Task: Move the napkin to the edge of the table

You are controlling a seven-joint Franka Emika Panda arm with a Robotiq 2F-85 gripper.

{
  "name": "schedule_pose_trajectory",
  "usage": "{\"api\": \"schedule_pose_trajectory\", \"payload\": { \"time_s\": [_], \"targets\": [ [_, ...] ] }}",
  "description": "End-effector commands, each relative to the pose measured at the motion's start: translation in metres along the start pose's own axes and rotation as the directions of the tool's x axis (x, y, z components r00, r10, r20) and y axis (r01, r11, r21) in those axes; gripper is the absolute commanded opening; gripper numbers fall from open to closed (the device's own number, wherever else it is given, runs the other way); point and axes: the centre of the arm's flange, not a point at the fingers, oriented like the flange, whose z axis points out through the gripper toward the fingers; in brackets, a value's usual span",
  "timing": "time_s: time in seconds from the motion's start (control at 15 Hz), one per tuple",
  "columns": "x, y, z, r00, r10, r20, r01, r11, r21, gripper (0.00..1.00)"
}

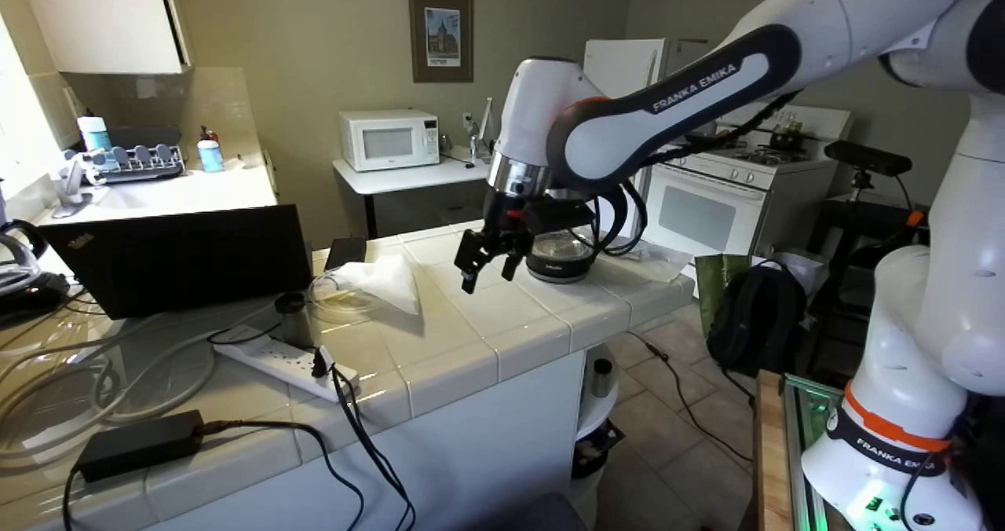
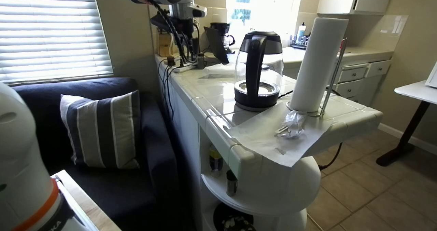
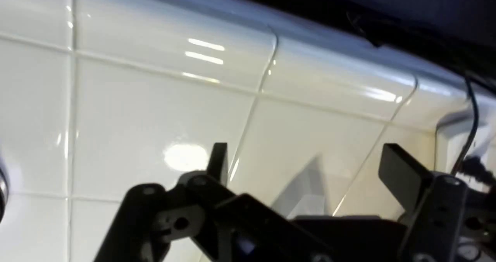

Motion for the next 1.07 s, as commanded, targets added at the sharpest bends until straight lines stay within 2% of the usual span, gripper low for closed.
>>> {"api": "schedule_pose_trajectory", "payload": {
  "time_s": [0.0,0.13,0.33,0.47,0.67,0.8,0.93,1.0],
  "targets": [
    [0.066,-0.005,0.030,0.981,0.178,-0.074,-0.173,0.983,0.068,1.00],
    [0.096,-0.001,0.042,0.954,0.276,-0.119,-0.264,0.959,0.102,1.00],
    [0.134,-0.002,0.061,0.893,0.410,-0.187,-0.382,0.909,0.170,1.00],
    [0.155,-0.001,0.077,0.836,0.494,-0.237,-0.456,0.867,0.201,1.00],
    [0.176,0.002,0.103,0.743,0.619,-0.254,-0.575,0.785,0.231,1.00],
    [0.183,0.004,0.124,0.700,0.666,-0.259,-0.629,0.746,0.218,1.00],
    [0.186,0.004,0.142,0.673,0.690,-0.268,-0.659,0.723,0.207,1.00],
    [0.186,0.002,0.149,0.669,0.696,-0.263,-0.666,0.717,0.204,1.00]
  ]
}}
